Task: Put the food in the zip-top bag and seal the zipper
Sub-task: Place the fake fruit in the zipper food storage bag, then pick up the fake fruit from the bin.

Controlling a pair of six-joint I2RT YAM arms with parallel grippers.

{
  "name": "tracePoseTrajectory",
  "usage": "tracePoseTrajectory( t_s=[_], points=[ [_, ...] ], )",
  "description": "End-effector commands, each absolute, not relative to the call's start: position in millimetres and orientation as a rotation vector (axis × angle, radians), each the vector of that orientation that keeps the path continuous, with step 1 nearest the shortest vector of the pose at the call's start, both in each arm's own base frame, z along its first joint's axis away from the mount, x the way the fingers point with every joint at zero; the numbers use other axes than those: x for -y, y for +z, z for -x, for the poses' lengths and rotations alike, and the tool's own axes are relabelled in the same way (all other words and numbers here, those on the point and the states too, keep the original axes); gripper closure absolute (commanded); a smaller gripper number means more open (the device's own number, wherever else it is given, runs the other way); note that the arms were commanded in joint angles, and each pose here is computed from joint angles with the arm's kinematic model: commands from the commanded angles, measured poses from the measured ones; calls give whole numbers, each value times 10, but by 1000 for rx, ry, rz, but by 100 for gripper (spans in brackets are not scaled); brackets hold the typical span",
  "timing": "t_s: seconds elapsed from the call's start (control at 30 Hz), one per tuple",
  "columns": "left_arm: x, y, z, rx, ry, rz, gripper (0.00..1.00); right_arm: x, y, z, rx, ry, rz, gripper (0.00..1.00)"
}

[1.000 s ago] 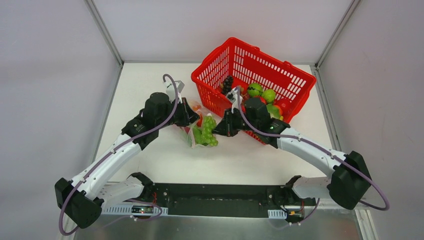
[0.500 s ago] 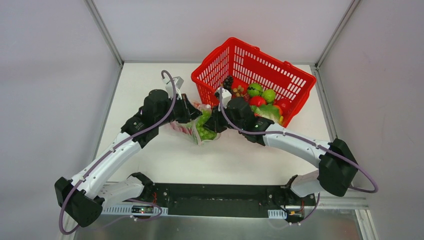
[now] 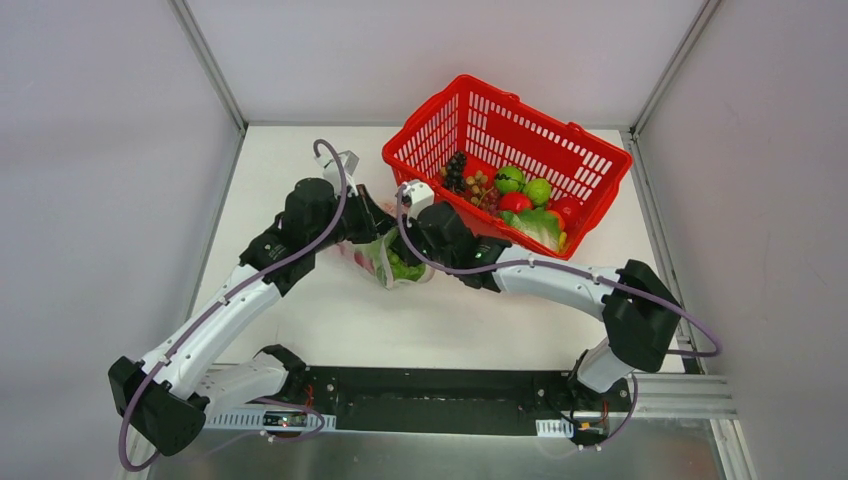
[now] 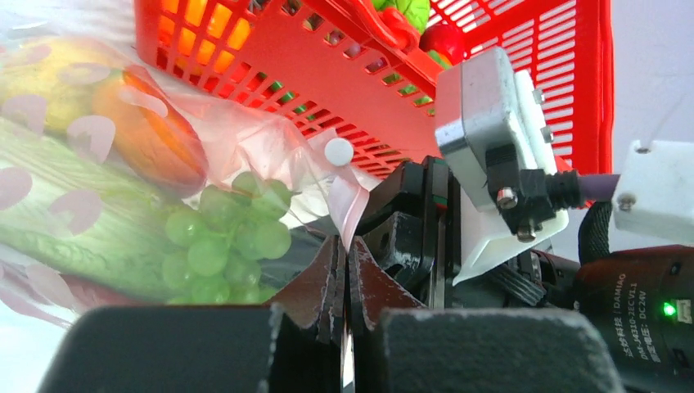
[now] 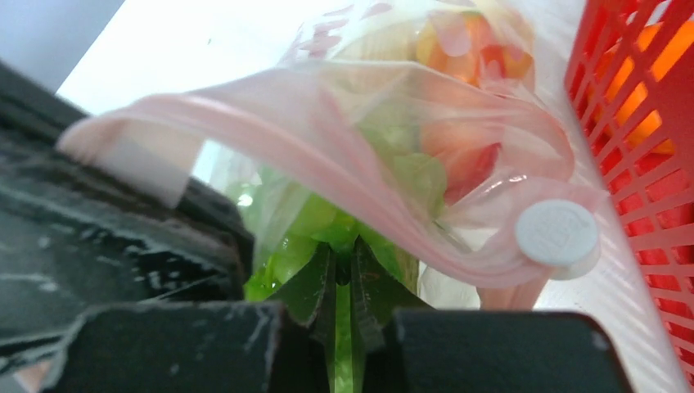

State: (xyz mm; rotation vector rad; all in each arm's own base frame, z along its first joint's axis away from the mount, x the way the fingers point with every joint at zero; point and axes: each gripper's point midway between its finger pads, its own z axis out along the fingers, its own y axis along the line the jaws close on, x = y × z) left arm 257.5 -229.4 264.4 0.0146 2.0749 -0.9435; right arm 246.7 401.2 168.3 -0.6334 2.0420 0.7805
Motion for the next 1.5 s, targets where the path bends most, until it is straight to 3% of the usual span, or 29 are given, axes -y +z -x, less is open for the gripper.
tracePoseTrajectory(
  t_s=[0.0,0.07,0.17,0.23,0.33,0.6,0.7,0.73,0.83,1.0,1.13,1.23,1.3,1.47],
  points=[
    [2295,3212,-2534,-1909,-1029,-12,100,-4055,2136,-2779,-1930,753,444,100],
    [2219,3207,-2538,-1891,-998,13,100,-4177,2245,-2640,-1857,885,504,100],
    [2117,3204,-2534,-1873,-962,49,100,-4068,2299,-2874,-1877,765,367,100],
    [2061,3214,-2518,-1865,-946,68,100,-3940,2368,-3017,-1877,706,243,97],
    [1949,3224,-2499,-1855,-906,103,100,-3914,2615,-2960,-1795,838,186,92],
    [1844,3384,-2481,-1816,-879,128,100,-4354,2980,-2335,-1774,1296,630,61],
    [1673,3365,-2537,-1817,-789,208,100,-4199,3049,-2222,-1689,1342,653,37],
    [1621,3361,-2549,-1813,-766,228,100,-4159,3104,-2163,-1659,1381,683,33],
    [1464,3401,-2586,-1789,-720,281,100,-4079,3189,-2026,-1654,1451,765,31],
    [1443,3376,-2638,-1833,-698,231,100,-3784,3405,-2087,-1621,1353,628,31],
    [1671,3140,-2601,-2037,-715,88,100,-3401,3598,-2448,-1584,1085,503,24],
    [1851,3023,-2614,-2021,-855,134,100,-2978,3661,-3023,-1668,857,263,21],
    [1915,3054,-2605,-1948,-942,150,100,-2778,3596,-3319,-1737,831,195,20],
    [1819,3037,-2564,-1988,-863,127,100,-2652,3077,-3832,-2012,944,145,20]
  ],
)
